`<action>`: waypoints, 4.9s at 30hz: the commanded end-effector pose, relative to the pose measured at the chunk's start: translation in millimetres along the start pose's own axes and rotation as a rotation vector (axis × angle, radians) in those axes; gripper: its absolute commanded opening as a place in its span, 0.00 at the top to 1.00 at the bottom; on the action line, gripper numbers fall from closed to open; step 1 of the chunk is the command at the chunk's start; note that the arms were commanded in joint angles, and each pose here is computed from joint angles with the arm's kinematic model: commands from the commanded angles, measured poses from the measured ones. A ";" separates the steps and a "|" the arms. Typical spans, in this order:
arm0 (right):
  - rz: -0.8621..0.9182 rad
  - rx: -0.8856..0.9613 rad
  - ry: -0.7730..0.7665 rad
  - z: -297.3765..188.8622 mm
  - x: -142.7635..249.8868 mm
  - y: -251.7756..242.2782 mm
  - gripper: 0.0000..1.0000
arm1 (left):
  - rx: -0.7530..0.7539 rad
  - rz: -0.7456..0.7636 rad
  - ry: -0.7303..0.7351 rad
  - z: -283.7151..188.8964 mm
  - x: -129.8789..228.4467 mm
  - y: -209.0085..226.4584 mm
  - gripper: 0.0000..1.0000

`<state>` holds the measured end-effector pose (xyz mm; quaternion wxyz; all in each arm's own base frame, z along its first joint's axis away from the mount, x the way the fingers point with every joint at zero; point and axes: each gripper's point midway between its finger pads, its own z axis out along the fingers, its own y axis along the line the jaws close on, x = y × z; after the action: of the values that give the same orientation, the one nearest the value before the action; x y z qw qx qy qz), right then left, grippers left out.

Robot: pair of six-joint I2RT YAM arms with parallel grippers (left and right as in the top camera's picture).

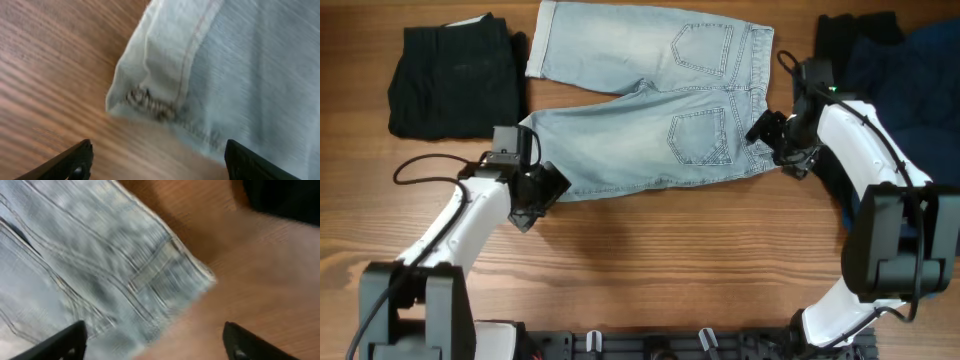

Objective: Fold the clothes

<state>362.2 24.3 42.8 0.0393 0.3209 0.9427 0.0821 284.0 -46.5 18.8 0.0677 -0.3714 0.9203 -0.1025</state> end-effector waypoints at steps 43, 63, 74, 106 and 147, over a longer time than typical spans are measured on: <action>-0.037 -0.064 -0.297 -138.1 69.4 -45.2 0.96 | 0.168 -0.012 -0.230 -118.5 11.9 9.5 0.96; -0.016 0.018 -0.275 -109.5 71.9 -63.4 0.96 | 0.204 0.103 -0.504 -111.9 -62.8 -35.8 0.96; -0.028 0.012 -0.304 -70.1 38.5 -42.9 0.96 | 0.355 0.179 -0.789 -151.0 -110.8 -94.2 0.96; -0.352 -0.212 -0.489 -72.7 -19.8 37.3 0.01 | 0.441 0.481 -0.756 -66.1 -122.5 -178.7 0.01; -0.522 -0.233 -0.353 -68.1 9.7 39.4 0.02 | 0.021 1.021 -0.265 37.2 -114.8 -168.4 0.46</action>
<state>363.8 49.5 111.2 0.2520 0.0844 0.9572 0.1144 486.2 -92.5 43.8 0.2428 0.1224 0.9622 -0.0145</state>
